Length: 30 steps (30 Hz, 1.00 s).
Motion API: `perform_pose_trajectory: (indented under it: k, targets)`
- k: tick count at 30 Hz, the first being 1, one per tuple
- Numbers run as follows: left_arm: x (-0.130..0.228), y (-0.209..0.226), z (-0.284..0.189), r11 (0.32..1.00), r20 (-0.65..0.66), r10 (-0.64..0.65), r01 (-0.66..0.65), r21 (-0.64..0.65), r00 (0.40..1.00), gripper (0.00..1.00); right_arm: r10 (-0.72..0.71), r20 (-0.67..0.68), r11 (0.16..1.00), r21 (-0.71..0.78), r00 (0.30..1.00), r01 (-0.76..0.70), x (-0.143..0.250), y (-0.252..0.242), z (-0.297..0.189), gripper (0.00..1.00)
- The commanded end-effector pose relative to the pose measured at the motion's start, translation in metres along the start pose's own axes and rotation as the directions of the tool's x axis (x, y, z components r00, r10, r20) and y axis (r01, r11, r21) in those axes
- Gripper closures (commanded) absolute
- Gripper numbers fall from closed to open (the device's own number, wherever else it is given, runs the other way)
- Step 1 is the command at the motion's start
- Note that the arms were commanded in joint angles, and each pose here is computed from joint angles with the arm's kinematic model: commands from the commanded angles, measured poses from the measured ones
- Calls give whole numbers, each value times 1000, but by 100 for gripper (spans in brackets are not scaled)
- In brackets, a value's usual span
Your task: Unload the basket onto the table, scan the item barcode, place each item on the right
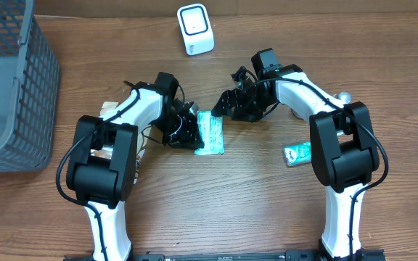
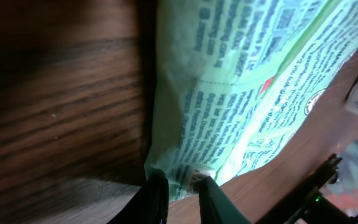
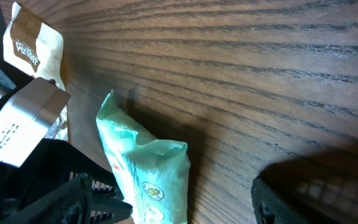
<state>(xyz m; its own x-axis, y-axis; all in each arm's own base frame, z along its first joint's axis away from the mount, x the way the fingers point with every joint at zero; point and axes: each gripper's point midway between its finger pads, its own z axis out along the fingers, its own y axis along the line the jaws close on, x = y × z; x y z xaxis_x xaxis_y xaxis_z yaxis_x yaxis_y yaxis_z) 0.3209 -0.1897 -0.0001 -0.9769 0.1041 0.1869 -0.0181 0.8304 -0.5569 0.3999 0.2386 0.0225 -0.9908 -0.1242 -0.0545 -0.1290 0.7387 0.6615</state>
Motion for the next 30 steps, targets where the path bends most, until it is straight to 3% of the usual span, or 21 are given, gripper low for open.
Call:
perform_pose_trajectory:
  k: [1, 10, 18, 26, 30]
  targets:
    - [5, 35, 32, 994, -60, -69, 63, -93, 996, 80, 7, -20, 998, 56, 1000, -6, 7, -13, 10, 21]
    - [6, 45, 38, 990, -72, -81, 72, -125, 994, 81, 39, -19, 999, 19, 999, -38, 20, -19, 29, 23]
    - [6, 46, 38, 989, -69, -81, 71, -131, 994, 80, 68, -8, 996, -59, 998, -68, 22, -13, 36, 42]
    - [6, 46, 38, 989, -71, -78, 68, -131, 994, 81, 19, -7, 998, -67, 1000, -19, 29, -6, 51, 43]
    - [5, 46, 38, 989, -69, -77, 68, -131, 995, 81, 42, 9, 999, -20, 999, -41, 28, -12, 54, 58]
